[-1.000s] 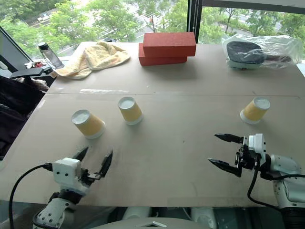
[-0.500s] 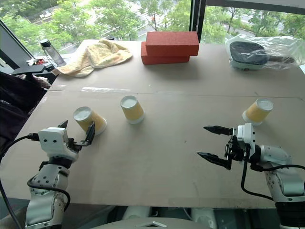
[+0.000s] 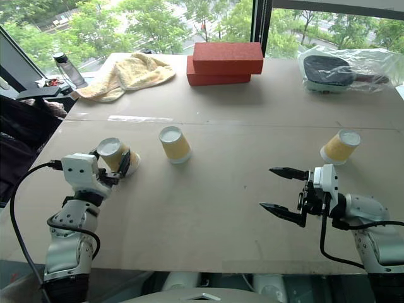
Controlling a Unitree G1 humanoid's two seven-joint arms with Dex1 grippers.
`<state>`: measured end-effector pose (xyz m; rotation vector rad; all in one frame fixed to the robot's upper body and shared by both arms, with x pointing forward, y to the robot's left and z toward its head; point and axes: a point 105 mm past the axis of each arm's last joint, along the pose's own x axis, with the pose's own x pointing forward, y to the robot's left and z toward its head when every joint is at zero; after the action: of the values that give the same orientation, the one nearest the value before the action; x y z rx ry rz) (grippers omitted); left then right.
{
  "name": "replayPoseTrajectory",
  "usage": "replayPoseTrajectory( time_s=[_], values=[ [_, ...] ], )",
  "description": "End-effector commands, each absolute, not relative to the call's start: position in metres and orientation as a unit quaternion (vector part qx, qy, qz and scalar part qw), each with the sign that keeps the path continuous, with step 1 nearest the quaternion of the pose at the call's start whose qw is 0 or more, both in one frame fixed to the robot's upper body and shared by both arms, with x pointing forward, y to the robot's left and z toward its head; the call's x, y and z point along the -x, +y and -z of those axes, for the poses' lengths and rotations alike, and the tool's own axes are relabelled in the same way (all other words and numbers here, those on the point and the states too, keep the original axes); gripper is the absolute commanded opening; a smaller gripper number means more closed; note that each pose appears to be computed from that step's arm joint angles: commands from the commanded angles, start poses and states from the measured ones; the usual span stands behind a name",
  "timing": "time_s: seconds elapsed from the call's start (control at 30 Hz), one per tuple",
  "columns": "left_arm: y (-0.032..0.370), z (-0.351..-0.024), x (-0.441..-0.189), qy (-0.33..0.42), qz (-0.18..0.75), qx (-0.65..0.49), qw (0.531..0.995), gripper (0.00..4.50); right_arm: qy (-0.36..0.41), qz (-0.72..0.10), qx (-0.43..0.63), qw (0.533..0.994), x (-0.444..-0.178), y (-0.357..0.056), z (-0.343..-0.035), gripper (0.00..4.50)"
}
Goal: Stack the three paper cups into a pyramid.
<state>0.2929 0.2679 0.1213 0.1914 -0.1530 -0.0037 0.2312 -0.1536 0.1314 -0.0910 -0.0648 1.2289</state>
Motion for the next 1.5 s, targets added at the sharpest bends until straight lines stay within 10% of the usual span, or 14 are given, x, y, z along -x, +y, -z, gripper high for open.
replayPoseTrajectory(
  time_s=[0.03, 0.3, 0.63, 0.87, 1.2, 1.37, 1.5],
  values=[
    [0.272, -0.132, -0.292, -0.100, -0.006, -0.100, 0.990, 2.32, -0.056, -0.580, 0.050, 0.811, -0.231, -0.151, -0.145, 4.50],
    [0.254, -0.165, -0.294, -0.142, 0.051, -0.099, 0.984, 2.32, -0.074, -0.574, 0.040, 0.815, -0.235, -0.154, -0.151, 4.50],
    [0.138, -0.224, -0.308, -0.163, 0.389, -0.091, 0.902, 2.32, -0.090, -0.549, 0.023, 0.831, -0.235, -0.165, -0.158, 4.50],
    [0.050, -0.197, -0.302, -0.106, 0.586, -0.095, 0.797, 2.32, -0.086, -0.514, 0.035, 0.853, -0.229, -0.185, -0.156, 4.50],
    [0.019, -0.133, -0.318, -0.058, 0.624, -0.104, 0.773, 2.32, -0.091, -0.487, 0.036, 0.868, -0.220, -0.189, -0.151, 4.50],
    [0.020, -0.138, -0.317, -0.101, 0.620, -0.125, 0.768, 4.37, -0.092, -0.485, 0.041, 0.869, -0.222, -0.192, -0.152, 4.50],
    [0.025, -0.179, -0.313, -0.185, 0.593, -0.111, 0.776, 4.37, -0.087, -0.490, 0.044, 0.866, -0.224, -0.195, -0.152, 4.50]
  ],
)
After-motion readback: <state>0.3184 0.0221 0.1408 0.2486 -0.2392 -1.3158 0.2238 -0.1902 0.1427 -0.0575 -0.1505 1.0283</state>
